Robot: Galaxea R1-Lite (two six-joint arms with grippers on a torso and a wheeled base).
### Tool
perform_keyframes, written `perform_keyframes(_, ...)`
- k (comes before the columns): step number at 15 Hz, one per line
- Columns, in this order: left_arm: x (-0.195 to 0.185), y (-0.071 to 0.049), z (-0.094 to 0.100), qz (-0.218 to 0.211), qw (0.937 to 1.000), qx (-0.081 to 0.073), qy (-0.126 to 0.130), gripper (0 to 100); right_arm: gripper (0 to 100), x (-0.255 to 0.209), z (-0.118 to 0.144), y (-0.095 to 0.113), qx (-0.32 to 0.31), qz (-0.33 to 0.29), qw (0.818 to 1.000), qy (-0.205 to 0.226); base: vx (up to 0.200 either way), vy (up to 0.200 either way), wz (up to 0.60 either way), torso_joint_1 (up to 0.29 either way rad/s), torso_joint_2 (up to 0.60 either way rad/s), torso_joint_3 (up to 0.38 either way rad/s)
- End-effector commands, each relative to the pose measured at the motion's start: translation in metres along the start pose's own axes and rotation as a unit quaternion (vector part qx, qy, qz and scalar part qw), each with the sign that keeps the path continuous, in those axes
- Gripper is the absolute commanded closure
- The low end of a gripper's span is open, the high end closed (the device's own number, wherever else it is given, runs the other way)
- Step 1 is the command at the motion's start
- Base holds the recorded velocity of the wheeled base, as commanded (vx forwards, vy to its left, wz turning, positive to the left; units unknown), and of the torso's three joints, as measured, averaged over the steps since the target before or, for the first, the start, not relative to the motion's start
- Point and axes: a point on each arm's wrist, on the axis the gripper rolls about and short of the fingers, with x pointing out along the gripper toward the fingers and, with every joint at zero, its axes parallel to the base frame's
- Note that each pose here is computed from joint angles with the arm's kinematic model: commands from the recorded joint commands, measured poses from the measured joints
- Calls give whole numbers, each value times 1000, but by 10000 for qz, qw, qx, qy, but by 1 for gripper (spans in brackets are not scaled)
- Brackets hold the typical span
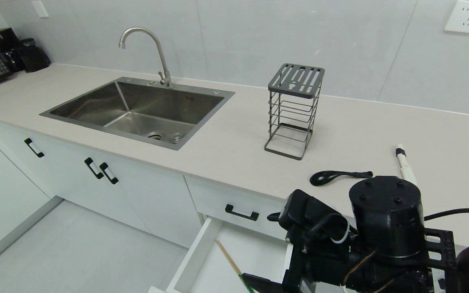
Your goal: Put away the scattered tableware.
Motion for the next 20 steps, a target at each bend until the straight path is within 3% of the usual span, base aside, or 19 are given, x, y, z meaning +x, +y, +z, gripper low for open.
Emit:
perform_keyframes(1,0,0,0,2,10000,-3,0,0,0,5,8,-17,104,14,9998,186,0,0,0,276,-549,-276)
perform_keyframes(5,0,0,0,2,10000,-3,0,0,0,7,7,-32,350,-33,9972,661,0,0,0,284,-558,-267)
perform_keyframes(10,0,0,0,9,10000,-3,0,0,0,-11,-17,-95,778,-1088,9869,898,0,0,0,61,-120,-59)
perform_keyframes(13,0,0,0,2,10000,-3,0,0,0,-28,-36,-136,617,-1610,9790,1084,0,0,0,0,0,0)
perform_keyframes(14,0,0,0,2,10000,-3,0,0,0,-38,-51,-159,476,-1690,9776,1164,0,0,0,0,0,0)
perform_keyframes(20,0,0,0,9,10000,-3,0,0,0,-25,-84,-180,646,-1518,9778,1291,0,0,0,0,0,0)
